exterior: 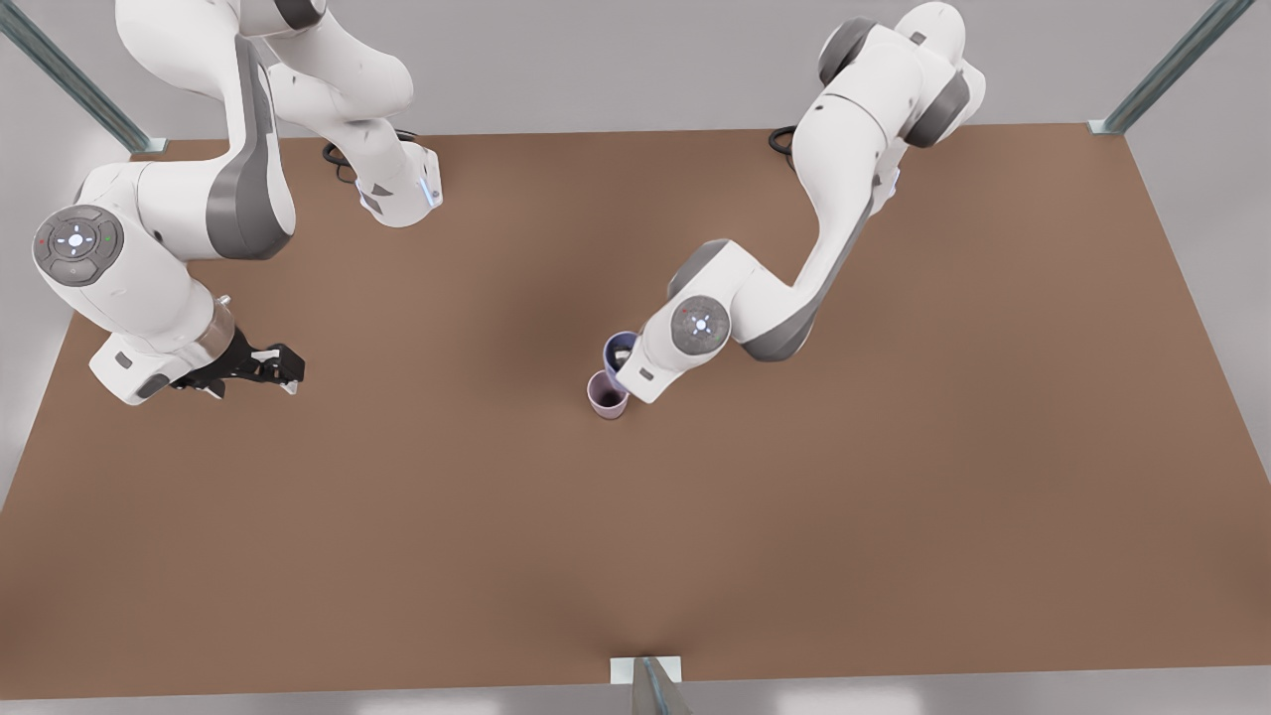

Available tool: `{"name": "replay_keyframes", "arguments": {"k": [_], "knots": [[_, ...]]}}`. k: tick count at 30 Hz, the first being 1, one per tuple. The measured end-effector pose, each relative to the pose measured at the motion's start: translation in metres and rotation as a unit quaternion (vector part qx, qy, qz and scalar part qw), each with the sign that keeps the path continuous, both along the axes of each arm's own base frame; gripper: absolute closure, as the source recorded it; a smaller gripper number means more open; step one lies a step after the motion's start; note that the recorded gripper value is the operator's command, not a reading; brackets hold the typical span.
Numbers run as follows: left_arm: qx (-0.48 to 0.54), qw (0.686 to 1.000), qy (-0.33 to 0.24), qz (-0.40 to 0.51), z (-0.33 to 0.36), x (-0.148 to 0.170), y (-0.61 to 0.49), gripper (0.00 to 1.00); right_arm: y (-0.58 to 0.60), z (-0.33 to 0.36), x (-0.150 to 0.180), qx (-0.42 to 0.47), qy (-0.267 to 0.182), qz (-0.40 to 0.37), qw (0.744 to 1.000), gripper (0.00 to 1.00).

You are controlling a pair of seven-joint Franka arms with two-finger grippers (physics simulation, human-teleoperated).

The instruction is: Stack the cups, with the pink cup at the bottom and the purple cup at the top

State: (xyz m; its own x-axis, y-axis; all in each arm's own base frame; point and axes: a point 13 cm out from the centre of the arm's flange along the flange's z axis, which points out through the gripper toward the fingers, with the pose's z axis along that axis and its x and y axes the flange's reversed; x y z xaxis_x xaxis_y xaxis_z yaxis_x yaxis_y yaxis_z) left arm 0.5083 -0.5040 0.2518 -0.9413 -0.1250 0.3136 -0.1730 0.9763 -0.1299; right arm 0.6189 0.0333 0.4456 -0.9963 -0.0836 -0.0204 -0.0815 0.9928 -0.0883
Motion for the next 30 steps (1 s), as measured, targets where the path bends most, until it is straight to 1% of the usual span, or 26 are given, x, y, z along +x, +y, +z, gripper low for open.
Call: {"name": "replay_keyframes", "arguments": {"k": [8,13,20,30], "knots": [[-0.005,0.997,-0.002,0.081,-0.007,0.012,-0.011,0.79,-0.004,-0.004,0.002,0.0,0.002,0.003,1.0,0.0],[0.005,0.994,0.003,0.112,-0.02,0.014,-0.01,0.79,-0.004,-0.002,0.004,0.001,0.001,0.007,1.0,0.0],[-0.003,0.989,0.0,0.147,-0.018,0.02,-0.016,0.79,-0.004,-0.005,0.007,0.001,0.002,0.01,1.0,0.0],[0.007,0.984,0.018,0.176,-0.025,0.009,-0.022,0.79,-0.004,-0.005,0.007,0.001,0.002,0.013,1.0,0.0]]}}
